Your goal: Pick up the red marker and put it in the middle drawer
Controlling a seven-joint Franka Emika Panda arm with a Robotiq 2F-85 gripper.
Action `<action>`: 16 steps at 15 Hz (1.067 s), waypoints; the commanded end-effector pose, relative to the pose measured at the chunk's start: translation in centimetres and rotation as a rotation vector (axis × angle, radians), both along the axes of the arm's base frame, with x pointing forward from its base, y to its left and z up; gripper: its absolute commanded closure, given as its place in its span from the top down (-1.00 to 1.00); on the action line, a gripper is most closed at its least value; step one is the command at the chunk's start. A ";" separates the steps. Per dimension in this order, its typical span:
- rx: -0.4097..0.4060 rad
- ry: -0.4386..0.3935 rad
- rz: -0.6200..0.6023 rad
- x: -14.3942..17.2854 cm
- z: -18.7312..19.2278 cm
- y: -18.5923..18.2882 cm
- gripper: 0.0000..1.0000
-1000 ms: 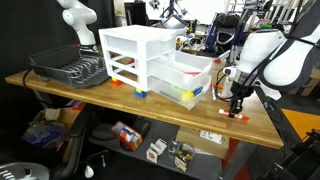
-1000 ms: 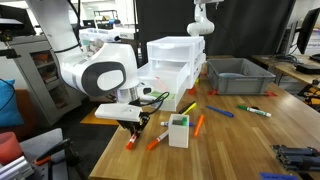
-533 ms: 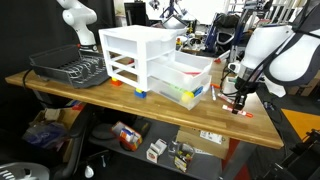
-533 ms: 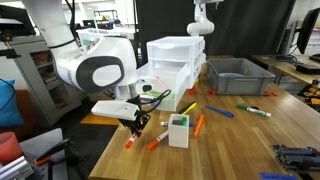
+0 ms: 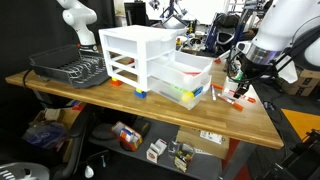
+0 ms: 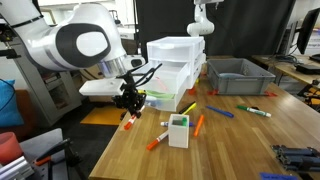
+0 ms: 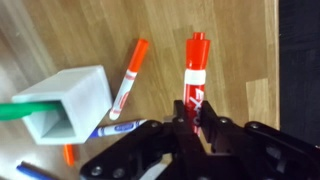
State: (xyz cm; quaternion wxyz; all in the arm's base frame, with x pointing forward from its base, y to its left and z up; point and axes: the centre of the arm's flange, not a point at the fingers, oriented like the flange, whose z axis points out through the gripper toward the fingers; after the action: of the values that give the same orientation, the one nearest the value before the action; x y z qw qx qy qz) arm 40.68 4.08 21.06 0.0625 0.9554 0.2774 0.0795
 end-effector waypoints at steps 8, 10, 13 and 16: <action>-0.159 -0.492 0.229 2.0 14.0 8.1 -0.91; -0.155 -0.546 0.286 2.6 14.7 10.5 -0.91; -0.152 -0.580 0.354 4.0 14.8 13.2 -0.91; -0.158 -0.568 0.406 5.9 13.6 14.8 -0.91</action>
State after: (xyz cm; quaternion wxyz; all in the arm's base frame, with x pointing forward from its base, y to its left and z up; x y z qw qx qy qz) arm 44.08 17.73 37.01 0.1876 0.8244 0.4185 0.3315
